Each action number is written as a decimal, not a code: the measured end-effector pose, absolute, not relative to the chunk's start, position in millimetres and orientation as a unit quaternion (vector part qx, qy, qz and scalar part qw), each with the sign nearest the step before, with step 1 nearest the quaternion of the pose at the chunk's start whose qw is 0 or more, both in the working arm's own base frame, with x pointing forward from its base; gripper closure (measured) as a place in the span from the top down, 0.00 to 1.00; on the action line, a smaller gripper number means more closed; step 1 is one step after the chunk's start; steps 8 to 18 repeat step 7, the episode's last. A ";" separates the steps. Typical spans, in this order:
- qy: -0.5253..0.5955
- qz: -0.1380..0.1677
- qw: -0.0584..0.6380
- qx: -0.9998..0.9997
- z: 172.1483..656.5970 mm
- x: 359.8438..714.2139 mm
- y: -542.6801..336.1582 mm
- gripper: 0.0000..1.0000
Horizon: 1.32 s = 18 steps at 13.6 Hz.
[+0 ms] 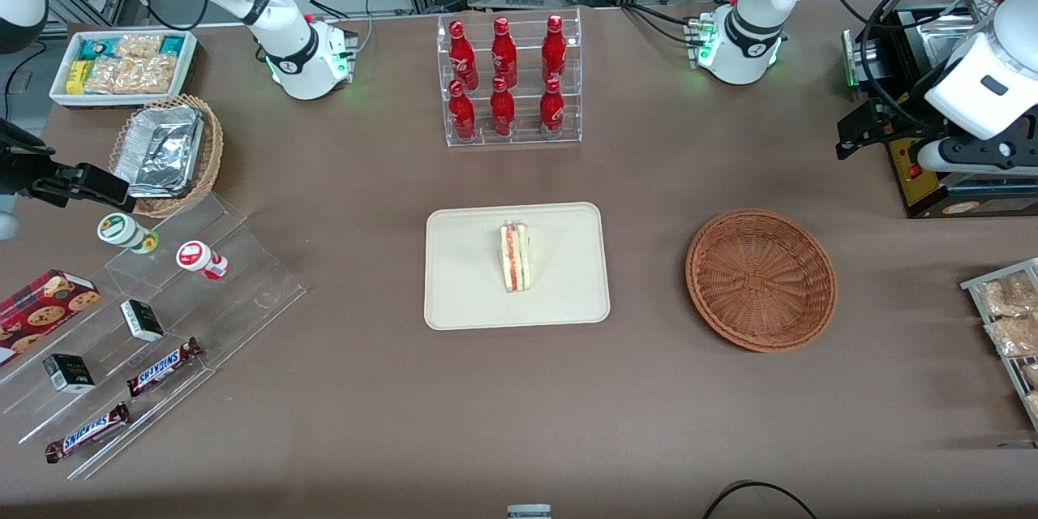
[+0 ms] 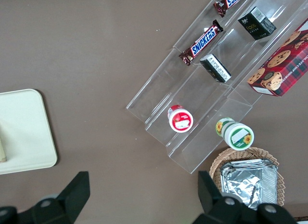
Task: Place sandwich from basket to tray
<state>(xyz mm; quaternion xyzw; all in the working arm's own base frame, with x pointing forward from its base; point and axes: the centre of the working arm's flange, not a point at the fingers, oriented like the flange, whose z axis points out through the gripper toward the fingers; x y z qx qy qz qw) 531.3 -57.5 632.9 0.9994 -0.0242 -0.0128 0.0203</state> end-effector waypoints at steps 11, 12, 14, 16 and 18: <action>-0.018 -0.002 -0.009 1.000 637.6 542.9 -44.9 1.00; -0.018 -0.002 -0.009 1.000 637.6 542.9 -44.9 1.00; -0.018 -0.002 -0.009 1.000 637.6 542.9 -44.9 1.00; -0.018 -0.002 -0.009 1.000 637.6 542.9 -44.9 1.00; -0.018 -0.002 -0.009 1.000 637.6 542.9 -44.9 1.00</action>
